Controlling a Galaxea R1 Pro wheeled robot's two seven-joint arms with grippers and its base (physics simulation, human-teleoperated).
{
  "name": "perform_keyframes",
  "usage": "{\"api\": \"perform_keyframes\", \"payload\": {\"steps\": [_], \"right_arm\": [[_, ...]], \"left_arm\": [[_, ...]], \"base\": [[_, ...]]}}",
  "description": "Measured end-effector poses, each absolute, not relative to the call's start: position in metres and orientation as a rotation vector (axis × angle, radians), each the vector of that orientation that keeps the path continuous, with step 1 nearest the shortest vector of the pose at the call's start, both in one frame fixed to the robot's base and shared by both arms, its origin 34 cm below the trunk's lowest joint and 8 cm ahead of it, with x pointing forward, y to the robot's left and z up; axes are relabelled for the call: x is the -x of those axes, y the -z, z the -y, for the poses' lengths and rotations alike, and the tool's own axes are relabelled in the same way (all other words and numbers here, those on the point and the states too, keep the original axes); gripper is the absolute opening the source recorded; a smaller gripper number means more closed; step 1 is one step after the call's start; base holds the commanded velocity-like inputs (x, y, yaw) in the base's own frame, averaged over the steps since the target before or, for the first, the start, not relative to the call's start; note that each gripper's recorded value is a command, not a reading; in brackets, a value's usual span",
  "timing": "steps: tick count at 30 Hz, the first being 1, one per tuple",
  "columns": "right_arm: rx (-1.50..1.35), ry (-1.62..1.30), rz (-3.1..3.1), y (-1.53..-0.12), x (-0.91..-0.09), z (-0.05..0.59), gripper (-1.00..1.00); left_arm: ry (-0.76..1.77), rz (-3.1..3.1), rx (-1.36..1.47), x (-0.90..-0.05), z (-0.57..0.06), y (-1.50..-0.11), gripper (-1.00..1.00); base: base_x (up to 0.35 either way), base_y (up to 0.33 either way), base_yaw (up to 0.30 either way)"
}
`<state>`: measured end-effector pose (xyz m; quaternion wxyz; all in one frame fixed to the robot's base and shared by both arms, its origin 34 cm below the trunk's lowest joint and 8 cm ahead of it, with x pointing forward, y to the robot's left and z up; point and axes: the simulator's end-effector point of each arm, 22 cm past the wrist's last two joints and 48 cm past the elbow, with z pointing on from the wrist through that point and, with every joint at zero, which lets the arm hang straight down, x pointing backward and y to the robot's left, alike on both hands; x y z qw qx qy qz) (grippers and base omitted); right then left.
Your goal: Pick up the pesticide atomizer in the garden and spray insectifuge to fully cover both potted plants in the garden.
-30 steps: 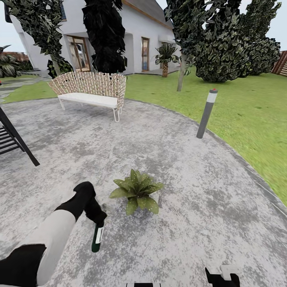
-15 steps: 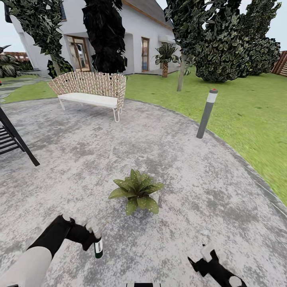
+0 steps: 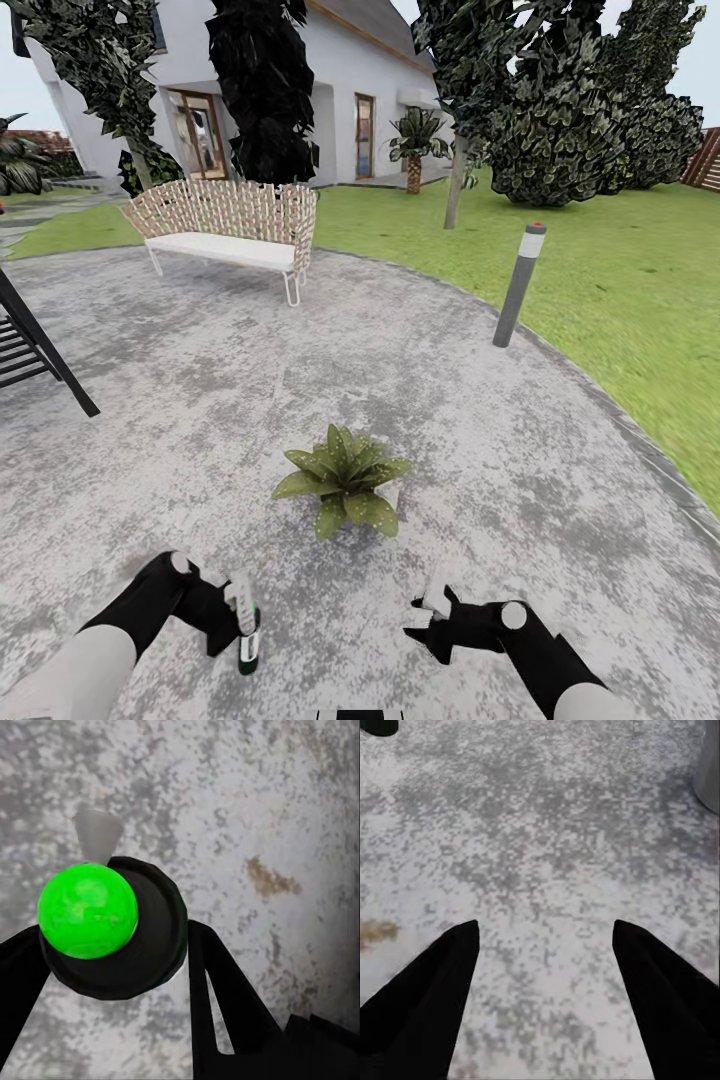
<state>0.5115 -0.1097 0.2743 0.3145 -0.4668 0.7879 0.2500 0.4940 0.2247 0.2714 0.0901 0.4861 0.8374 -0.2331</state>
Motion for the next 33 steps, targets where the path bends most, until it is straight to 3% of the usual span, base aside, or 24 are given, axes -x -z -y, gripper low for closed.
{"api": "perform_keyframes", "payload": {"steps": [20,33], "right_arm": [[1.249,-0.859,-1.944,-0.309,-0.499,0.012,-1.0],[1.244,-0.871,-1.93,-0.313,-0.5,0.001,-1.0]], "left_arm": [[0.73,-2.374,-1.552,-0.477,-0.144,-0.252,-1.0],[0.82,-2.245,-1.589,-0.471,-0.094,-0.261,-1.0]], "base": [[0.0,0.0,0.0],[0.0,0.0,0.0]]}}
